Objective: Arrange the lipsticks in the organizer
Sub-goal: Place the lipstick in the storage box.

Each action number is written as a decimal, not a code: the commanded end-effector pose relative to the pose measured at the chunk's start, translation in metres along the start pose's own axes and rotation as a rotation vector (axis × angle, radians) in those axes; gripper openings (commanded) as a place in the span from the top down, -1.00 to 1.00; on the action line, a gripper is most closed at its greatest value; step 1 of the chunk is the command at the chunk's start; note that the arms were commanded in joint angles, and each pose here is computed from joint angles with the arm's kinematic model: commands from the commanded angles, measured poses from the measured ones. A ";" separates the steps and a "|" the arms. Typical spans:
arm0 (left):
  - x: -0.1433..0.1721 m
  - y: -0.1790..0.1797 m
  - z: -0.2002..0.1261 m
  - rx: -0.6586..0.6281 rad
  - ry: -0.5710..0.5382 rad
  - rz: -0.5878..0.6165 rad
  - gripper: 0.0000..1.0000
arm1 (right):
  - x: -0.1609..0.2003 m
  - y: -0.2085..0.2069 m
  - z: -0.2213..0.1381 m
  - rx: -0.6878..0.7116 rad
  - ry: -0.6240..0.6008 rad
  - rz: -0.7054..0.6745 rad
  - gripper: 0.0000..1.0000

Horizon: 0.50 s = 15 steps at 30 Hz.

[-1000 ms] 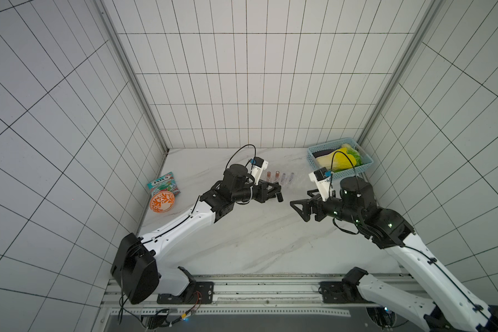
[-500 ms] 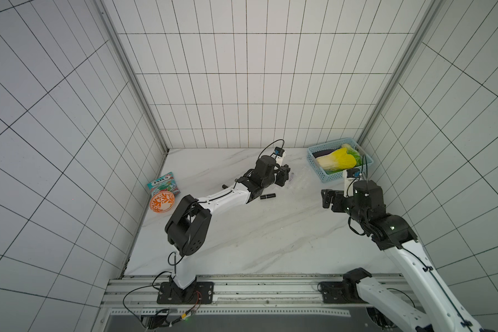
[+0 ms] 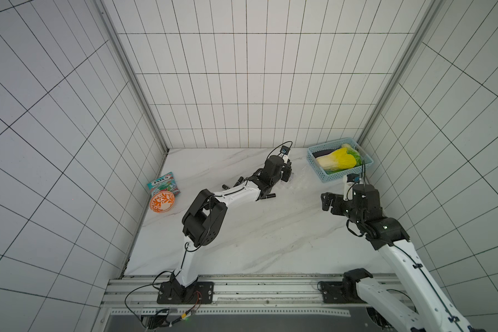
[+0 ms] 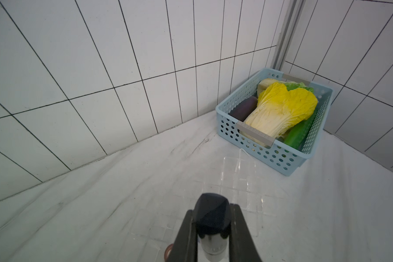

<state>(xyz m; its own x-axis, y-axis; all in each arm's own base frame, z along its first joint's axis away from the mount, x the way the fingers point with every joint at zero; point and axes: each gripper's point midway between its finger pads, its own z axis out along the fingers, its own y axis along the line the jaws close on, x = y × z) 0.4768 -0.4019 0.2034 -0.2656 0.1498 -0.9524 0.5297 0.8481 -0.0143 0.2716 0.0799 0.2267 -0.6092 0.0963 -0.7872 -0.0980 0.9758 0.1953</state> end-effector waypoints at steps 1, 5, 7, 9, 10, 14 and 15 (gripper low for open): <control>0.024 0.021 0.007 -0.099 0.027 0.023 0.90 | -0.001 0.004 0.003 -0.034 -0.012 0.021 -0.99; 0.045 0.035 0.004 -0.154 0.066 0.016 0.91 | 0.000 0.006 0.005 -0.048 -0.007 0.024 -0.99; 0.053 0.040 0.002 -0.162 0.082 -0.001 0.92 | 0.001 0.007 0.007 -0.056 0.000 0.026 -0.99; 0.056 0.044 0.001 -0.175 0.087 -0.010 0.92 | 0.001 0.008 0.008 -0.065 0.003 0.026 -0.98; 0.059 0.045 0.000 -0.178 0.092 -0.012 0.92 | 0.002 0.009 0.008 -0.069 0.006 0.027 -0.98; 0.065 0.045 0.003 -0.180 0.103 -0.019 0.92 | 0.003 0.010 0.008 -0.077 0.009 0.027 -0.98; 0.066 0.045 0.003 -0.180 0.105 -0.020 0.92 | 0.003 0.010 0.008 -0.078 0.011 0.027 -0.98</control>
<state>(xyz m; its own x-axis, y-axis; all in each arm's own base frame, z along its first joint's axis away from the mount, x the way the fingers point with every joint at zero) 0.4822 -0.3576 0.1505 -0.3495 0.1859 -0.9183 0.3942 0.9183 0.0359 0.2752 0.0911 0.2278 -0.6130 0.1093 -0.7825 -0.1431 0.9586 0.2461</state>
